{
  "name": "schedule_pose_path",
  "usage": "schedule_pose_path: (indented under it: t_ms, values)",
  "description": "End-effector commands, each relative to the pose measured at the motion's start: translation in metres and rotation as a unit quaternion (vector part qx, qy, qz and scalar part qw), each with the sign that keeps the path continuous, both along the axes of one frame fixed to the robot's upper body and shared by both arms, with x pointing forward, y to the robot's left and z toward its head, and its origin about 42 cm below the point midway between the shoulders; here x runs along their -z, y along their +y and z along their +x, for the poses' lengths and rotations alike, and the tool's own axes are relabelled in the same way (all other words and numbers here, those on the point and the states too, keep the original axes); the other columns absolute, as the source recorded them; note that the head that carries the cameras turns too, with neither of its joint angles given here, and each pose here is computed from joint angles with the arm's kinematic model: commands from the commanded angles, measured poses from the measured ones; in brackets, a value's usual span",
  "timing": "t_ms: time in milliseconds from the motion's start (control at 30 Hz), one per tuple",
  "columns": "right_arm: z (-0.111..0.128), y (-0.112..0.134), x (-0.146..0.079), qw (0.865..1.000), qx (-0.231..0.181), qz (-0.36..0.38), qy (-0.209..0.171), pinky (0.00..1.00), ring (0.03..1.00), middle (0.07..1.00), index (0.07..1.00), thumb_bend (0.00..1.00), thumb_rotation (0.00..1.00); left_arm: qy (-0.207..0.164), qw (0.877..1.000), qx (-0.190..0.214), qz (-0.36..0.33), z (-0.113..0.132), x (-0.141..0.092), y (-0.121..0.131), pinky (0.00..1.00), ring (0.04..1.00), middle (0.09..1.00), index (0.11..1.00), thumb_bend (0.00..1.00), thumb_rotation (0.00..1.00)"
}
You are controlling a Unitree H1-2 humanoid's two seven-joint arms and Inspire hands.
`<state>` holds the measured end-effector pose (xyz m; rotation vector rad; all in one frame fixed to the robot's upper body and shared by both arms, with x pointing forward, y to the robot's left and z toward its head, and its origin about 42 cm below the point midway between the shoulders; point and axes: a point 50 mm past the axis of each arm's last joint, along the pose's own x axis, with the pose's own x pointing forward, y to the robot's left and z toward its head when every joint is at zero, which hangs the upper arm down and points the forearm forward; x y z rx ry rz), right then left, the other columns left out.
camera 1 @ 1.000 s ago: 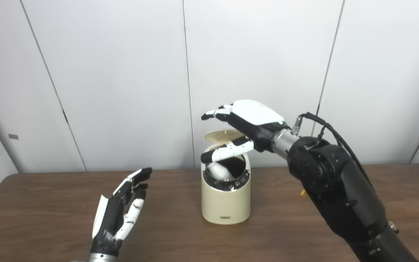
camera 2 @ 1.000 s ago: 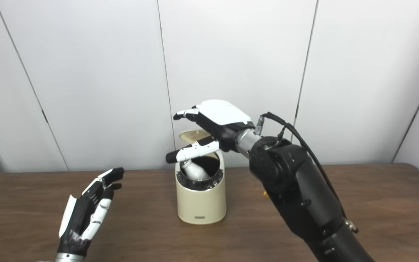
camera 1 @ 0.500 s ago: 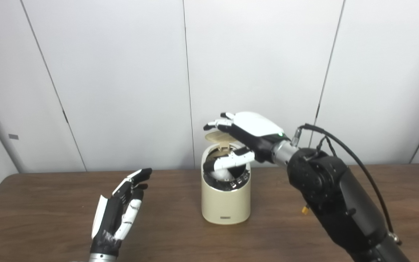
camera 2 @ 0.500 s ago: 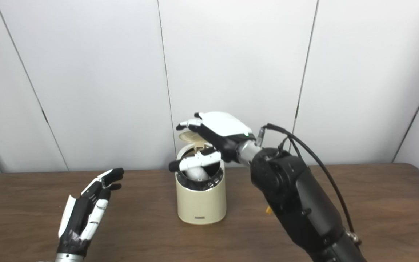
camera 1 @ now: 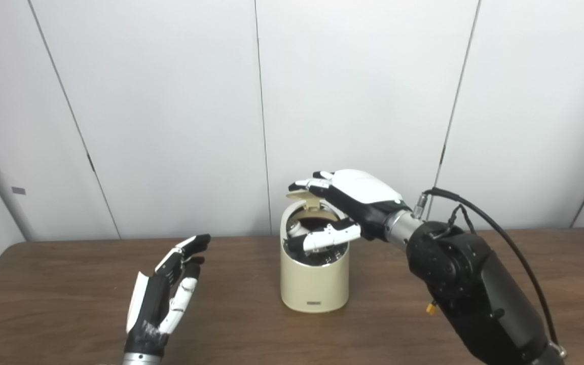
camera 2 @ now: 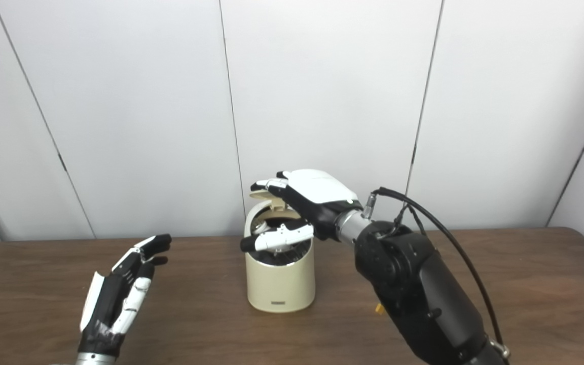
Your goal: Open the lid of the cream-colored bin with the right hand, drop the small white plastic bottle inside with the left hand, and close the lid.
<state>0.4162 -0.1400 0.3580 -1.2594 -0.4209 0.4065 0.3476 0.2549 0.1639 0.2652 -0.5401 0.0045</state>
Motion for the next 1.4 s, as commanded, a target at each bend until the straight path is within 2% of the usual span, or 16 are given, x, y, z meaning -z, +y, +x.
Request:
schedule_pose_path:
  t_ms: [0, 467, 933, 1267, 1367]
  values:
    - [-0.004, -0.003, -0.016, 0.999, 0.000, 0.000, -0.039, 0.96, 0.962, 0.890, 0.863, 0.98, 0.95, -0.051, 0.999, 0.005, 0.006, 0.005, -0.023, 0.000, 0.75, 0.816, 0.821, 0.800, 0.53, 0.85]
    - [-0.026, -0.008, 0.004, 0.999, -0.009, 0.049, -0.016, 1.00, 0.968, 0.880, 0.855, 0.93, 0.92, -0.053, 0.998, 0.007, 0.011, 0.004, -0.025, 0.003, 0.76, 0.821, 0.824, 0.802, 0.50, 0.83]
    - [-0.041, -0.015, 0.034, 0.999, -0.001, 0.048, 0.010, 1.00, 0.963, 0.856, 0.836, 0.93, 0.92, -0.061, 0.998, 0.005, 0.012, 0.001, -0.028, 0.002, 0.75, 0.808, 0.811, 0.790, 0.52, 0.82]
    - [-0.051, -0.019, 0.051, 0.999, 0.001, 0.044, 0.022, 0.98, 0.959, 0.840, 0.830, 0.98, 0.94, -0.067, 0.998, 0.007, 0.014, -0.002, -0.031, 0.001, 0.75, 0.811, 0.812, 0.791, 0.53, 0.81]
    - [-0.053, -0.020, 0.055, 0.999, 0.004, 0.046, 0.029, 0.98, 0.954, 0.834, 0.826, 0.95, 0.92, -0.069, 0.998, 0.008, 0.012, -0.003, -0.032, 0.001, 0.75, 0.810, 0.812, 0.790, 0.52, 0.81]
